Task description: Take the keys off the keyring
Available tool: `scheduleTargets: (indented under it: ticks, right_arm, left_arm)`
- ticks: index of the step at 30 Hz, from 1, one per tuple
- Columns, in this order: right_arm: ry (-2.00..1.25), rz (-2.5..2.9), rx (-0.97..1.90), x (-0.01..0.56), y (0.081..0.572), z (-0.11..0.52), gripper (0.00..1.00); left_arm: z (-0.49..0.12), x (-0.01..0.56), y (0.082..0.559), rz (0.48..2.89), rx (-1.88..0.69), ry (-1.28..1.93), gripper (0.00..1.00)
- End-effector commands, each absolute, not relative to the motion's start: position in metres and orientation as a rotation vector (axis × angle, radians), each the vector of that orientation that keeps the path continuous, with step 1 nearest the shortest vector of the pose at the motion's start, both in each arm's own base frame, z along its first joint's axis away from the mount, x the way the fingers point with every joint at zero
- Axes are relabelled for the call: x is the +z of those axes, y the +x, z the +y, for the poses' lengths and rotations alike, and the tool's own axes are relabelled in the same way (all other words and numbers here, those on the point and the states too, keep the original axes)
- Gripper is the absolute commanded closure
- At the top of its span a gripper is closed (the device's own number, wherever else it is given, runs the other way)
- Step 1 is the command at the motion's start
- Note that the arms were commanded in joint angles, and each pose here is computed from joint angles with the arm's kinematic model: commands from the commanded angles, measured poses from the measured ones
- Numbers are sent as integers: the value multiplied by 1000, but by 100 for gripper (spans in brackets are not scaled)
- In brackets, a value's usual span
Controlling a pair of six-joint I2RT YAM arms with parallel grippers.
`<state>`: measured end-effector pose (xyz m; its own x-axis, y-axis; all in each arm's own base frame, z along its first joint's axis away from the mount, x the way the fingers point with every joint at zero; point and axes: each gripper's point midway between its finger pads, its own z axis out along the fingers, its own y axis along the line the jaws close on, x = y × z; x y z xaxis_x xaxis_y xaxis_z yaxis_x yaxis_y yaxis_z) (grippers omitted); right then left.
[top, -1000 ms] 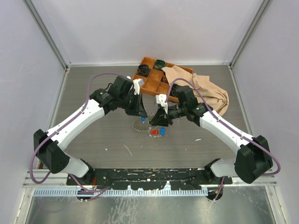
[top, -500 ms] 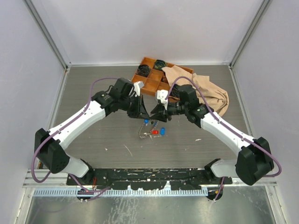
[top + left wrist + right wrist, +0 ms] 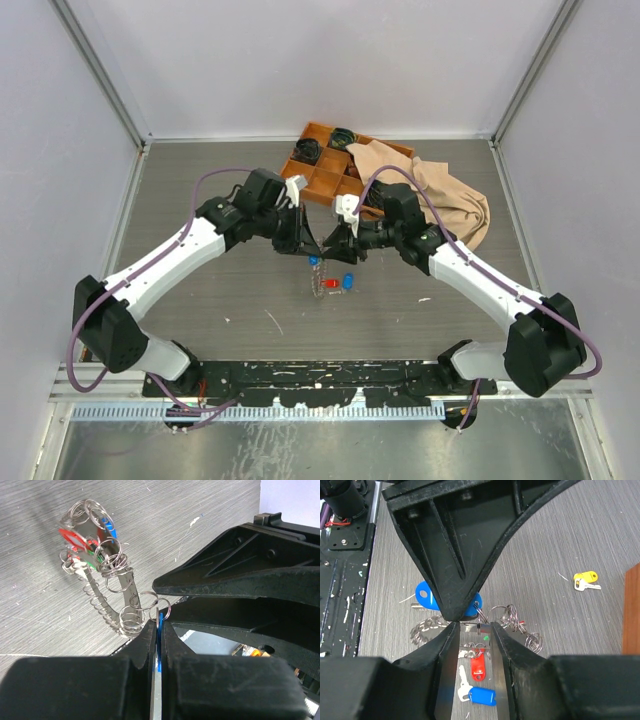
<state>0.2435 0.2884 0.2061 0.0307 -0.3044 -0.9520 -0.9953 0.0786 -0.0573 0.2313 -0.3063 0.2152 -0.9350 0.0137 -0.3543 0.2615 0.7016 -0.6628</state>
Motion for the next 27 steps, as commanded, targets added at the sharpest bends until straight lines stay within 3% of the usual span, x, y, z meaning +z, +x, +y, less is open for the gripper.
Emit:
scheduleTargets:
  ticks: [1, 17, 21, 27]
  right_arm:
    - [-1388, 1376, 946, 220, 240, 295, 64]
    - [-1390, 1384, 925, 218, 242, 296, 72]
    - [-1394, 1378, 932, 218, 241, 296, 77]
    - [-1403, 1374, 923, 218, 241, 296, 94]
  left_arm:
    - [-314, 253, 232, 2448, -1210, 245, 100]
    - [-315, 257, 227, 2431, -1256, 253, 100]
    - [-316, 258, 226, 2430, -1267, 256, 100]
    - [-315, 260, 225, 2423, -1275, 262, 100]
